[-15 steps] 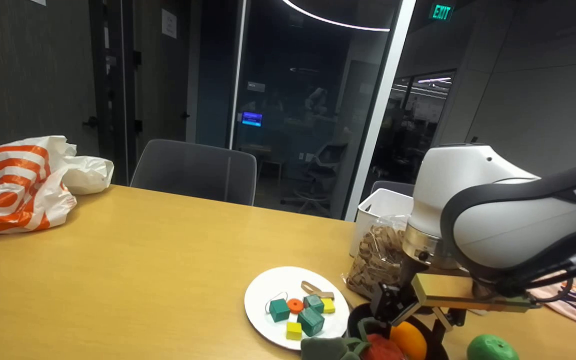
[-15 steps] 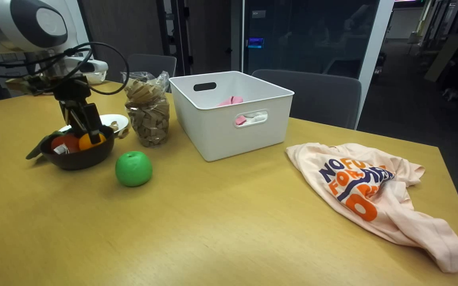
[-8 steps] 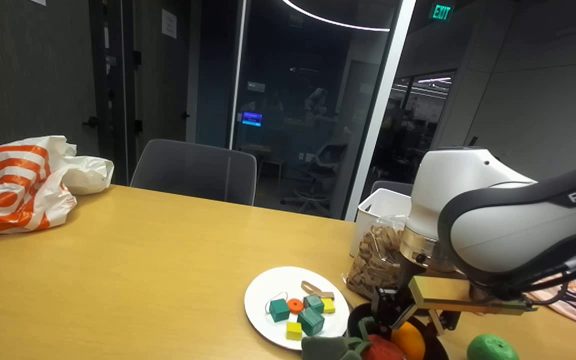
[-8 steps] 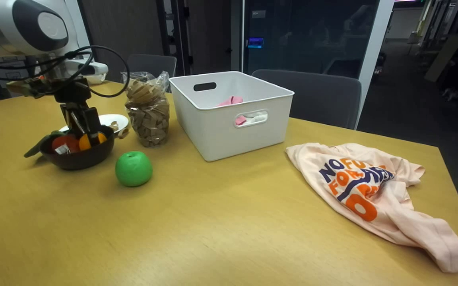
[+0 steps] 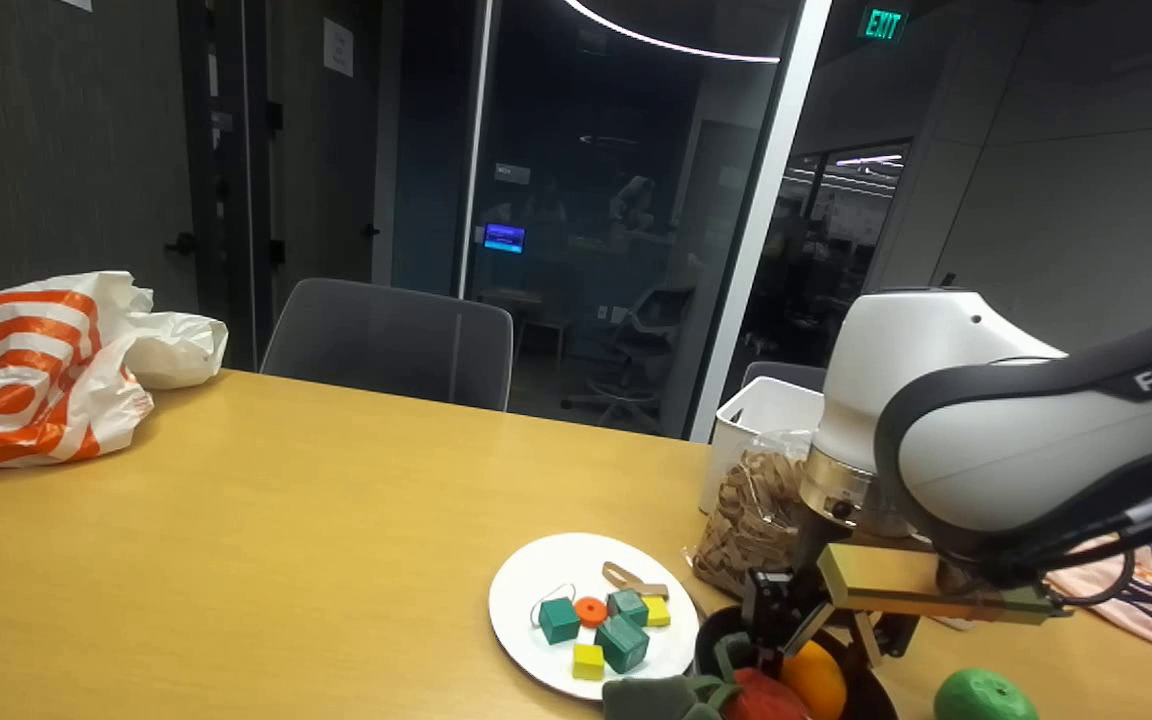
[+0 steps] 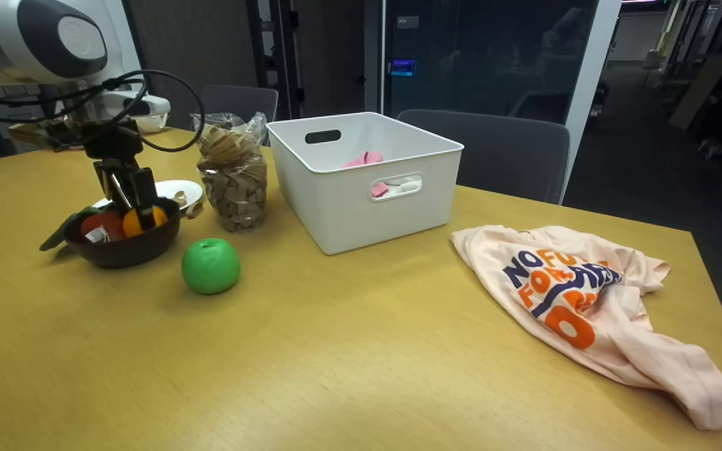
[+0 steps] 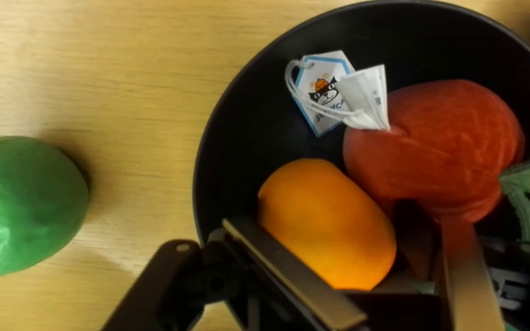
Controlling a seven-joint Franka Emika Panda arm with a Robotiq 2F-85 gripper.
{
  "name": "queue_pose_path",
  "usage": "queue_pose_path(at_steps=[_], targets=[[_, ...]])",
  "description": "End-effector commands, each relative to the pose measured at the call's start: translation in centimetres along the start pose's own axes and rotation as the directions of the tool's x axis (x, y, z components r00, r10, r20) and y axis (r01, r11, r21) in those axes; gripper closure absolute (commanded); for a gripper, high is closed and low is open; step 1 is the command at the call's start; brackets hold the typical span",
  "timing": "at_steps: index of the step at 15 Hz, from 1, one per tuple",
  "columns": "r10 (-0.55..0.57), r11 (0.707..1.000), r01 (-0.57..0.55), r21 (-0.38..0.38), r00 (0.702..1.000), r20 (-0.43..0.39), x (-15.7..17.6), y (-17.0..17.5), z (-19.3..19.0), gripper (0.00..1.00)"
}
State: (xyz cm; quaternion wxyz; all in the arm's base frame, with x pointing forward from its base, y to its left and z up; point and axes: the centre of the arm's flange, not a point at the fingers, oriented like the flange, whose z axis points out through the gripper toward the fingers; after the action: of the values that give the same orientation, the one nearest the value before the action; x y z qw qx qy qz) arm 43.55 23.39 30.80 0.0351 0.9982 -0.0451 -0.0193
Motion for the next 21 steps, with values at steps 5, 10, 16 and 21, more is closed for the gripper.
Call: queue_pose_path(at_steps=[5, 10, 16, 21], targets=[[-0.012, 1.0, 0.012, 0.023, 1.0, -0.002, -0.2, 5.0, -9.2, 0.51], [0.147, 0.989, -0.147, -0.001, 0.989, 0.009, -0.2, 13.8, -13.0, 0.51], [0.483, 0.872, -0.479, -0.101, 0.875, 0.014, 2.3, 26.3, -8.3, 0.51], [0.546, 0.836, -0.541, -0.087, 0.835, 0.058, 3.4, 28.4, -2.3, 0.51]])
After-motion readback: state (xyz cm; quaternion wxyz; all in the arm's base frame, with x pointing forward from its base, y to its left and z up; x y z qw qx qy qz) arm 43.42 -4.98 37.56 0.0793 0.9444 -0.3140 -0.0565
